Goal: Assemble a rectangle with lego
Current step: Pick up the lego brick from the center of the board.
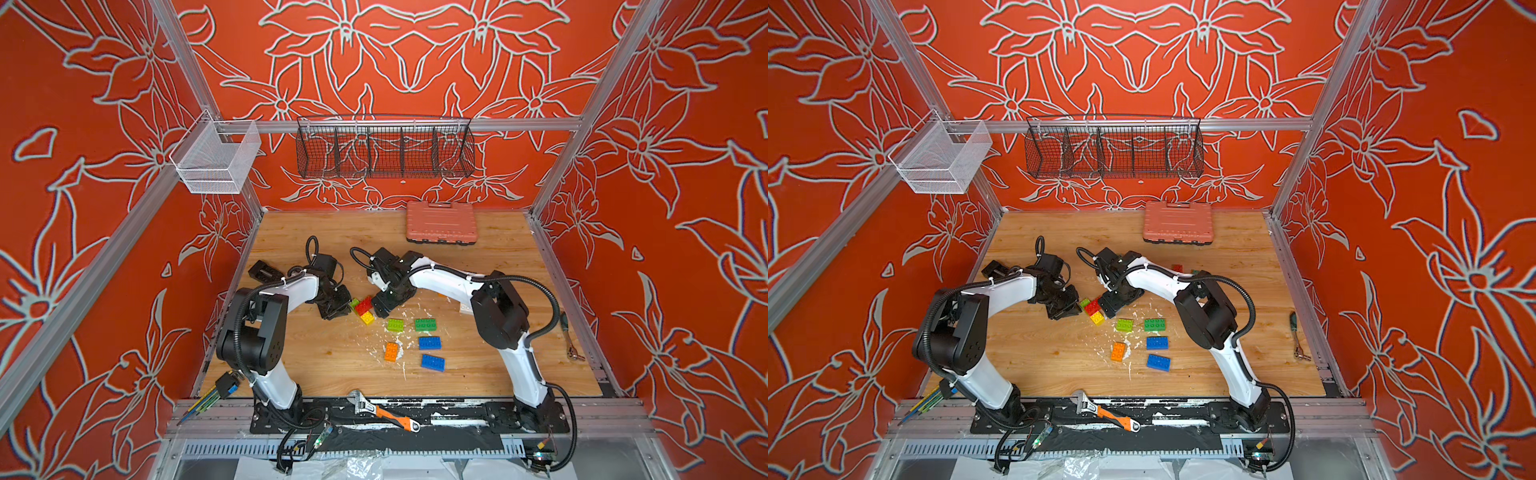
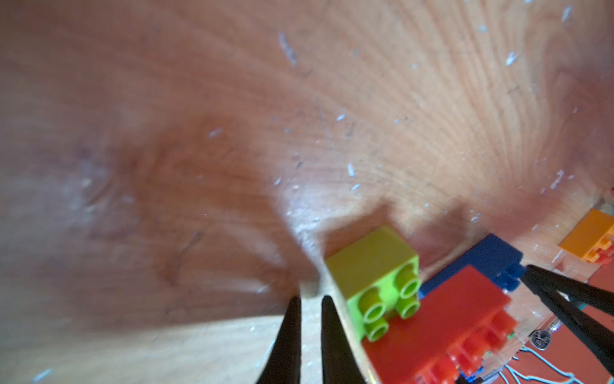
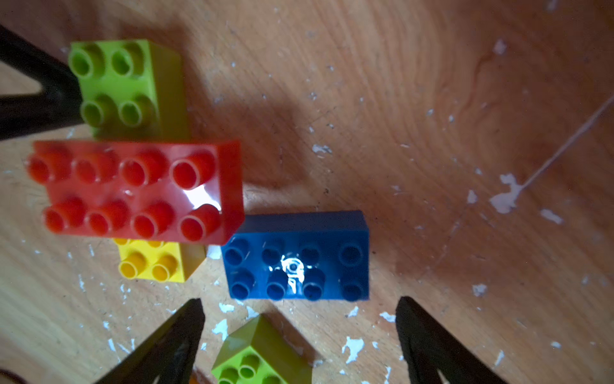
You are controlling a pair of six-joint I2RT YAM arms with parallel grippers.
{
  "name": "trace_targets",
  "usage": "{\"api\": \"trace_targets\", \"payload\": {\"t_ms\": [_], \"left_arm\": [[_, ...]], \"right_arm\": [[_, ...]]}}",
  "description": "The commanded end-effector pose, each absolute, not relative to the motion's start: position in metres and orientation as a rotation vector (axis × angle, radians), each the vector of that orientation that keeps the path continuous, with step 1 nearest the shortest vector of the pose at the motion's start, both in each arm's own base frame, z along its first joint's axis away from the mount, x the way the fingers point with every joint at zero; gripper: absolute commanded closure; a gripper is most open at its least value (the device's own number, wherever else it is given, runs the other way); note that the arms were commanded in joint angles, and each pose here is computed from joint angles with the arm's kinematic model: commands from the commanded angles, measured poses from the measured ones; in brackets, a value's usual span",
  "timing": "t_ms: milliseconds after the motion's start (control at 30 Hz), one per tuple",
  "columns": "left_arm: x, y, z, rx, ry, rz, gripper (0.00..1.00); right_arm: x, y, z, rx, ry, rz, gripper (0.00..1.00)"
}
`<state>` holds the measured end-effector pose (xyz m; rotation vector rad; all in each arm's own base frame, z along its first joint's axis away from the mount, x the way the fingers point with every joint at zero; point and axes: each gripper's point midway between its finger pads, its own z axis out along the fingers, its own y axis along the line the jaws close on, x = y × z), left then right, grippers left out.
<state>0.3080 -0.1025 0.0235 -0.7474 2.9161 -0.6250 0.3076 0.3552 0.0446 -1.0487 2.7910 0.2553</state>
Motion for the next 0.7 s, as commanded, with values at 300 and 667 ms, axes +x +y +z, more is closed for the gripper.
{"api": "trace_targets", "payload": {"t_ms": [300,667], "left_arm": [[0.278,-0.091,0.03,-0.752,2.928,-0.543,0.84],[0.273,-0.092,0.027,-0.75,2.934,-0.557,0.83]], "right_arm": [[0.322,0.364,0.037,-1.051,2.73,0.122,0.14],[0.325,0.363,0.038,-1.036,2.731,0.089,0.43]]}}
